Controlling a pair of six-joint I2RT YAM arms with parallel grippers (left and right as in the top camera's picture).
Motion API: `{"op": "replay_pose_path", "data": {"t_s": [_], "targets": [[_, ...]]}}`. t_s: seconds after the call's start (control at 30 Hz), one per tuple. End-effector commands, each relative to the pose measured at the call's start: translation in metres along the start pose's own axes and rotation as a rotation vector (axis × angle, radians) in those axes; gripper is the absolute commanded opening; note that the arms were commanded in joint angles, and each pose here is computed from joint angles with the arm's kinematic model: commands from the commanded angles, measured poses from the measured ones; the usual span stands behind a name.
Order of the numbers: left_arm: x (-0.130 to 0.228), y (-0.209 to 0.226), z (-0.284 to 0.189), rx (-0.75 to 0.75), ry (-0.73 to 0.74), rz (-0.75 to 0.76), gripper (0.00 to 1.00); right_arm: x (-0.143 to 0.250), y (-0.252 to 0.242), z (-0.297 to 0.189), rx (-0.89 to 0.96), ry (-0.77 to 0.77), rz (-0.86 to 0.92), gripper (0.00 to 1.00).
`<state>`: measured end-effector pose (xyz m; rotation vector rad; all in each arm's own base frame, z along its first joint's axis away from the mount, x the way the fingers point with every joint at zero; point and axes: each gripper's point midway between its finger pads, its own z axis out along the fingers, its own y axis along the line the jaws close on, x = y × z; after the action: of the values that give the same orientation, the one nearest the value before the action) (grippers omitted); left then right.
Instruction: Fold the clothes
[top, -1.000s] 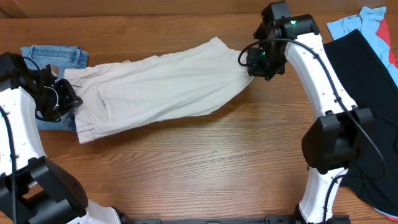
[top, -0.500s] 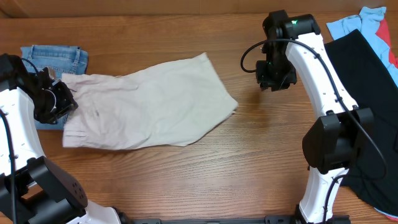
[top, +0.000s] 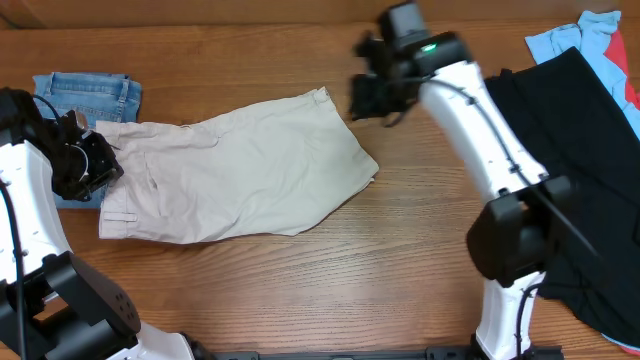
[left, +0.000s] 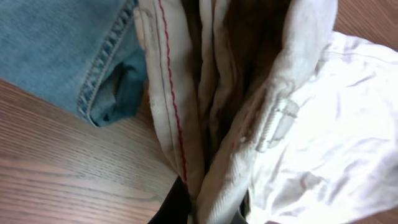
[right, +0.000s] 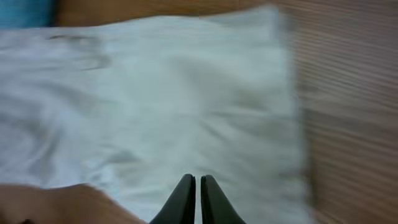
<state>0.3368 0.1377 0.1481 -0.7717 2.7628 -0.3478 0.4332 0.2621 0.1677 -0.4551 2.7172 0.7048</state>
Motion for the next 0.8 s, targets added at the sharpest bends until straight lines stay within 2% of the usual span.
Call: {"op": "replay_pose_path", "data": {"t_s": [0.0,0.13,0.27,0.4,0.53,0.77], "targets": [[-0.015,-0.018,-0.03,0.058,-0.067,0.047,0.04,0.011,0.068,0.025,-0.169,0.034,-0.079,0.08],[-0.018,-0.035,-0.05,0.121,-0.081,0.055,0.04,0.026,0.103,0.063,-0.2,0.076,-0.118,0.08],[-0.021,-0.045,-0.064,0.152,-0.097,0.063,0.04,0.05,0.114,0.107,-0.205,0.157,-0.096,0.06],[-0.02,-0.049,-0.063,0.158,-0.094,0.072,0.04,0.084,0.134,0.141,-0.306,0.277,-0.096,0.05],[-0.018,-0.059,-0.061,0.165,-0.086,0.086,0.04,0.106,0.153,0.157,-0.358,0.339,-0.11,0.05],[-0.015,-0.084,-0.055,0.185,-0.075,0.085,0.04,0.108,0.173,0.163,-0.382,0.309,-0.164,0.05]]}}
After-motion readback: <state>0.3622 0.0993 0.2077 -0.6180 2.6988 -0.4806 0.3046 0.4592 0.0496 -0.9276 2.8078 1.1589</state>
